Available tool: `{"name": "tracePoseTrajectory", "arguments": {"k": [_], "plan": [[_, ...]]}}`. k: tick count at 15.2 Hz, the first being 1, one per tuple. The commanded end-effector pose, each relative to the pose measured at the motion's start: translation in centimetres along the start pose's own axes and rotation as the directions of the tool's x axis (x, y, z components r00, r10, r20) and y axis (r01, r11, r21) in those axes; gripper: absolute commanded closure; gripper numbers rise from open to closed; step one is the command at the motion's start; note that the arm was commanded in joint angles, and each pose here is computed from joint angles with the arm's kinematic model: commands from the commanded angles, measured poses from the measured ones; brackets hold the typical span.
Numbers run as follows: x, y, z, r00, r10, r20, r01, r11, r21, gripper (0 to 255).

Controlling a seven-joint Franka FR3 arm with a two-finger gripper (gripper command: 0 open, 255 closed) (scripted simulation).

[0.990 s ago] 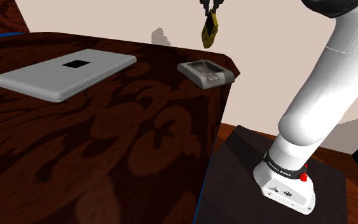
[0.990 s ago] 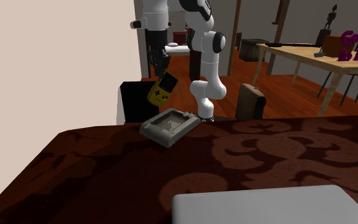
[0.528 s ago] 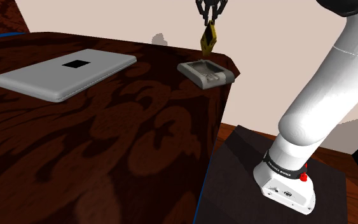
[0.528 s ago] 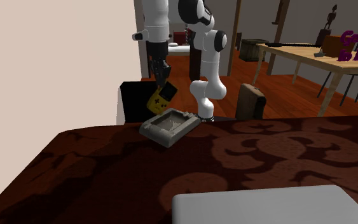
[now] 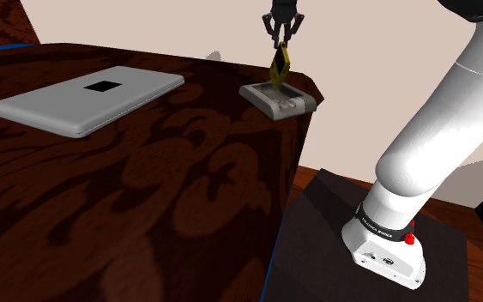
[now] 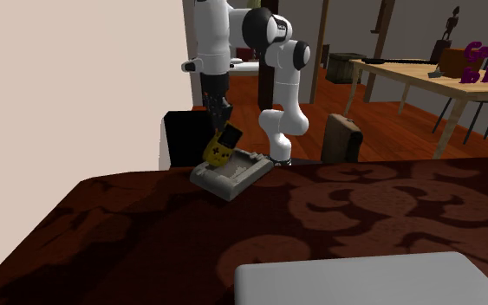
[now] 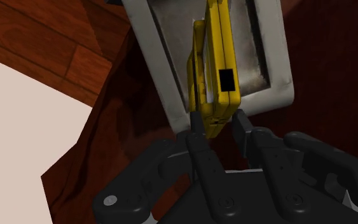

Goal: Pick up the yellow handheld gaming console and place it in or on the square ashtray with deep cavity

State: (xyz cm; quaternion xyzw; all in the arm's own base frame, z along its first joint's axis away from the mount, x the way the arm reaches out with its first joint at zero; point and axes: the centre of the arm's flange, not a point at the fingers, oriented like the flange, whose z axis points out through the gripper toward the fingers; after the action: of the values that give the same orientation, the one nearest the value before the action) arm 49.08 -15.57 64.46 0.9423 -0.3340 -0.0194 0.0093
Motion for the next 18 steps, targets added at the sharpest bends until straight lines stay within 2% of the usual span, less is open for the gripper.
{"name": "tracePoseTrajectory", "arguments": {"k": [1, 10, 11, 16, 18], "plan": [[0.0, 0.0, 1.0, 1.000, 0.000, -0.001, 0.000, 1.000, 0.000, 255], [0.0, -0.1, 1.7, 1.000, 0.000, -0.001, 0.000, 1.000, 0.000, 255], [0.0, -0.1, 1.7, 1.000, 0.000, -0.001, 0.000, 1.000, 0.000, 0], [0.0, -0.1, 1.7, 1.000, 0.000, -0.001, 0.000, 1.000, 0.000, 0], [0.0, -0.1, -0.9, 1.000, 0.000, -0.001, 0.000, 1.000, 0.000, 0]]}}
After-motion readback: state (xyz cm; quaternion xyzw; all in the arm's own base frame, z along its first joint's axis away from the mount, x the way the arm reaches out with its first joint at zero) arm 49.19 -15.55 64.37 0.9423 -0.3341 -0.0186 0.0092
